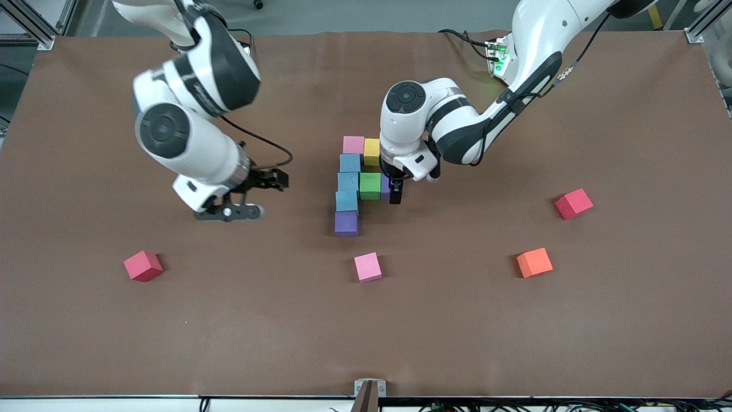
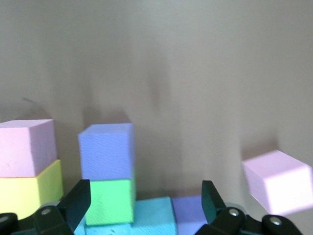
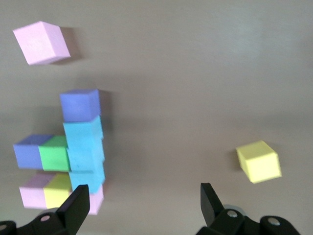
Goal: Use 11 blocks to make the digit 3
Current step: 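Retract the right gripper while the left gripper reaches the pink cube, then grasp the pink cube with the left gripper and lift it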
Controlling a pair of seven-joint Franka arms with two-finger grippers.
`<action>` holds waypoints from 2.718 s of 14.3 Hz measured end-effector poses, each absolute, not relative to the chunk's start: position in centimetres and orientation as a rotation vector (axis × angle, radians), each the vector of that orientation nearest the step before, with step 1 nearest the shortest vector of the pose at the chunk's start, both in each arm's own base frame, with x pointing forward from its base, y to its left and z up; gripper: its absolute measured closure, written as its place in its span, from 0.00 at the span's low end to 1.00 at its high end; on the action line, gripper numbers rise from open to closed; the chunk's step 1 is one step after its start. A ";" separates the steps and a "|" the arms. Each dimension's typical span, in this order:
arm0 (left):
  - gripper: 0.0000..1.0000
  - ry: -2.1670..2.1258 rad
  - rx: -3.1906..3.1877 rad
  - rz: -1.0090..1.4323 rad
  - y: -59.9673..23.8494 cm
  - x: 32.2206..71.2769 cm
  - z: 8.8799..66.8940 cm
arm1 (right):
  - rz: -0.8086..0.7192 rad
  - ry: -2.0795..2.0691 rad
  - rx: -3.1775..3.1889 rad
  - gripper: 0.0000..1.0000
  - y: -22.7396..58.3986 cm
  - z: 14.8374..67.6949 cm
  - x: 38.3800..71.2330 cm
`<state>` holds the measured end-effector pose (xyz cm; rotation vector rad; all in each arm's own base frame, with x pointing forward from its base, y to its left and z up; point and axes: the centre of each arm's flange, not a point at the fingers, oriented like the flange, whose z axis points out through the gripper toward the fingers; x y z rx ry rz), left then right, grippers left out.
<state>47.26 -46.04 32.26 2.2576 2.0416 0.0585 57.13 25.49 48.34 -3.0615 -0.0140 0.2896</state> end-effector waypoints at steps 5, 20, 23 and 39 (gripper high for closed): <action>0.00 1.705 2.423 0.032 -45.9 53.5 34.5 | 0.267 -0.008 -3.026 0.00 14.1 53.7 55.7; 0.07 0.761 2.753 0.177 -49.1 62.0 26.2 | -0.014 0.095 -3.056 0.00 -0.7 62.8 54.7; 0.11 0.580 2.763 0.236 -48.6 62.9 25.0 | -0.115 0.116 -3.055 0.00 -1.7 65.9 54.7; 0.11 0.379 2.709 0.291 -48.5 63.6 19.3 | -0.143 0.132 -3.129 0.00 -2.8 67.2 54.7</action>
